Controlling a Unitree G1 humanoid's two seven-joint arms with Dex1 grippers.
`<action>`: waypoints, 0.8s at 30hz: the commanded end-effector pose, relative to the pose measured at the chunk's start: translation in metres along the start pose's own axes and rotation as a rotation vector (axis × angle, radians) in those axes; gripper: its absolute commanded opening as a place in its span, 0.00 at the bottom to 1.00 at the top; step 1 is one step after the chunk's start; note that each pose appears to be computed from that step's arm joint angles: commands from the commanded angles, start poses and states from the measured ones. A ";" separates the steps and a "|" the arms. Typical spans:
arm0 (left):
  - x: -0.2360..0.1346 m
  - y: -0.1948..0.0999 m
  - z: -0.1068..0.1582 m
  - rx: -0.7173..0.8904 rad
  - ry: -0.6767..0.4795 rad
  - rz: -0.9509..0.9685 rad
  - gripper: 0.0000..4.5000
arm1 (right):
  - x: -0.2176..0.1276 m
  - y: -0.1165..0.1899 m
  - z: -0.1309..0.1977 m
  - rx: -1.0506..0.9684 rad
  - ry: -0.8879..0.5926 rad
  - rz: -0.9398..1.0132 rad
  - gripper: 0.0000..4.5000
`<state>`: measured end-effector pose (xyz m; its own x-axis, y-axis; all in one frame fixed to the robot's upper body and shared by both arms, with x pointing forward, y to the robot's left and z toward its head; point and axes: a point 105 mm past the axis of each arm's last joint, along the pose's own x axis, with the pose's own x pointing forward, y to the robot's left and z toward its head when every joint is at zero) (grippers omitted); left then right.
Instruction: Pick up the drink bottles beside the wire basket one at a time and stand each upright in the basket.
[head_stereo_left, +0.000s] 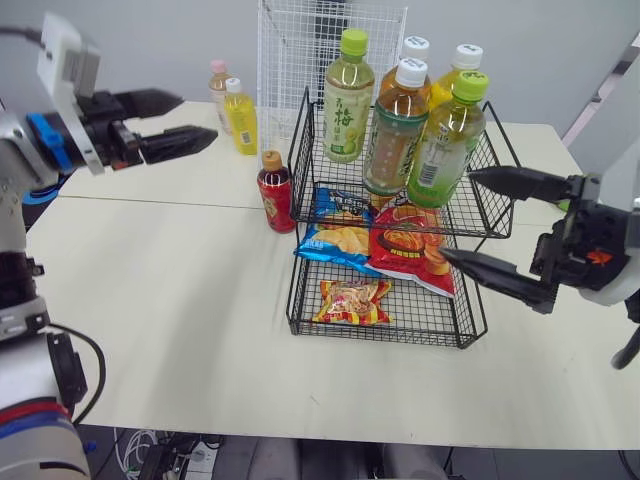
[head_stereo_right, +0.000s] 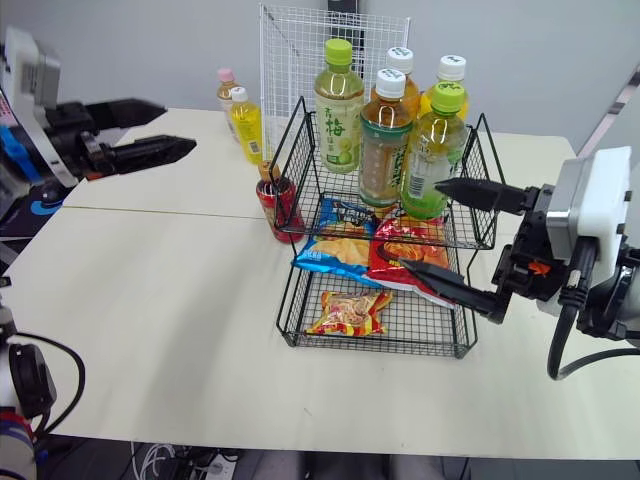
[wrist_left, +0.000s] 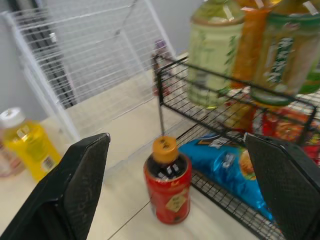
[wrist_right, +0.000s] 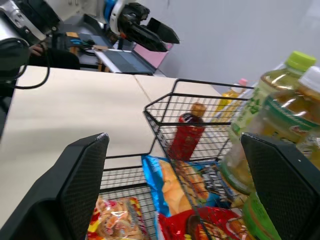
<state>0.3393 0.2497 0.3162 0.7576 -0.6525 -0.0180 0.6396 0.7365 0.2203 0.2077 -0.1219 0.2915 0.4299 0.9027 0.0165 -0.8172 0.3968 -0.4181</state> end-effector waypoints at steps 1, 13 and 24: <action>-0.001 0.001 -0.009 -0.006 -0.076 0.096 0.99 | 0.000 0.005 0.006 -0.036 -0.004 0.030 1.00; 0.043 -0.032 -0.046 -0.110 -0.179 0.193 0.99 | 0.021 0.044 -0.026 0.018 0.034 -0.043 1.00; 0.063 -0.044 -0.049 -0.123 -0.189 0.204 0.99 | 0.019 0.042 -0.030 -0.037 0.013 -0.134 1.00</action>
<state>0.3678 0.1946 0.2427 0.8549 -0.4973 0.1480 0.4975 0.8666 0.0386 0.1993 -0.0976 0.2403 0.5545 0.8318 0.0261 -0.7518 0.5142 -0.4128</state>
